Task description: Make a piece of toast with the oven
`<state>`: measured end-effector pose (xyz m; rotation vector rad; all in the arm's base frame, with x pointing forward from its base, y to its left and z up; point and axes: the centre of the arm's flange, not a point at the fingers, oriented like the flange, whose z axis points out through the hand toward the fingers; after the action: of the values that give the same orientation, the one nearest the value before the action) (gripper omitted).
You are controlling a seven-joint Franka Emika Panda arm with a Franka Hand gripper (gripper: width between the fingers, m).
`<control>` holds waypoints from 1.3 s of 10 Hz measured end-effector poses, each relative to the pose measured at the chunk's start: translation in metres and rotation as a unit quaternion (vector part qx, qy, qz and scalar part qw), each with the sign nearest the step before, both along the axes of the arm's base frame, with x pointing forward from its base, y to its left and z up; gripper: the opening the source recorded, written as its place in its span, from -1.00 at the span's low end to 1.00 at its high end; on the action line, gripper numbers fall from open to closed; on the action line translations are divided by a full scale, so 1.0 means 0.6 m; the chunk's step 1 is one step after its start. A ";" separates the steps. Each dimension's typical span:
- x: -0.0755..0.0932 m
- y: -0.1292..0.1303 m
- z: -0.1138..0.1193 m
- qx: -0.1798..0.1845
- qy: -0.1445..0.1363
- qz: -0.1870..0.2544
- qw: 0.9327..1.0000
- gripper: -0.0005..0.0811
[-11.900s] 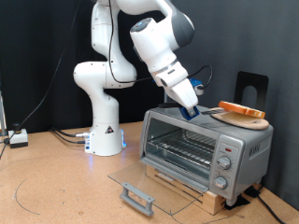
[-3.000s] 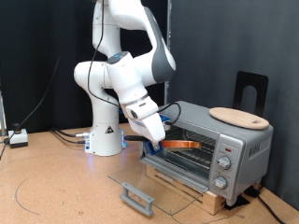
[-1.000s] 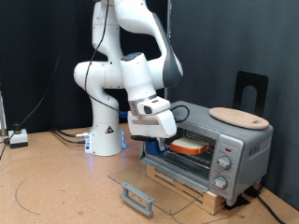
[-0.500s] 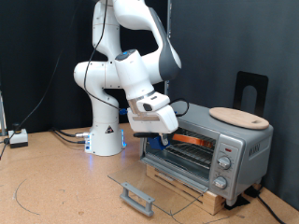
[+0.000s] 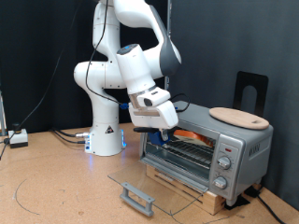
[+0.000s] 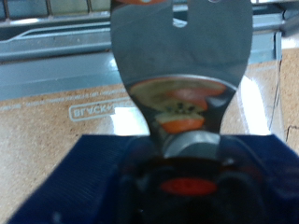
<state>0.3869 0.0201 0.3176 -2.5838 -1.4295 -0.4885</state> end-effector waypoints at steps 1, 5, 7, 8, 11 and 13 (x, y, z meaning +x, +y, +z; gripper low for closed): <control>0.001 -0.007 0.001 -0.007 0.005 -0.009 1.000 -0.01; 0.006 -0.049 -0.001 -0.034 0.022 -0.036 0.999 -0.01; 0.009 -0.063 -0.004 -0.033 0.025 -0.043 0.998 -0.01; 0.011 -0.067 -0.004 -0.032 0.025 -0.045 0.998 -0.01; 0.014 -0.068 0.000 -0.031 0.018 -0.036 0.999 -0.01; 0.011 -0.059 0.000 -0.038 0.004 0.000 0.999 -0.01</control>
<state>0.3937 -0.0153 0.3179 -2.6410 -1.4733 -0.4322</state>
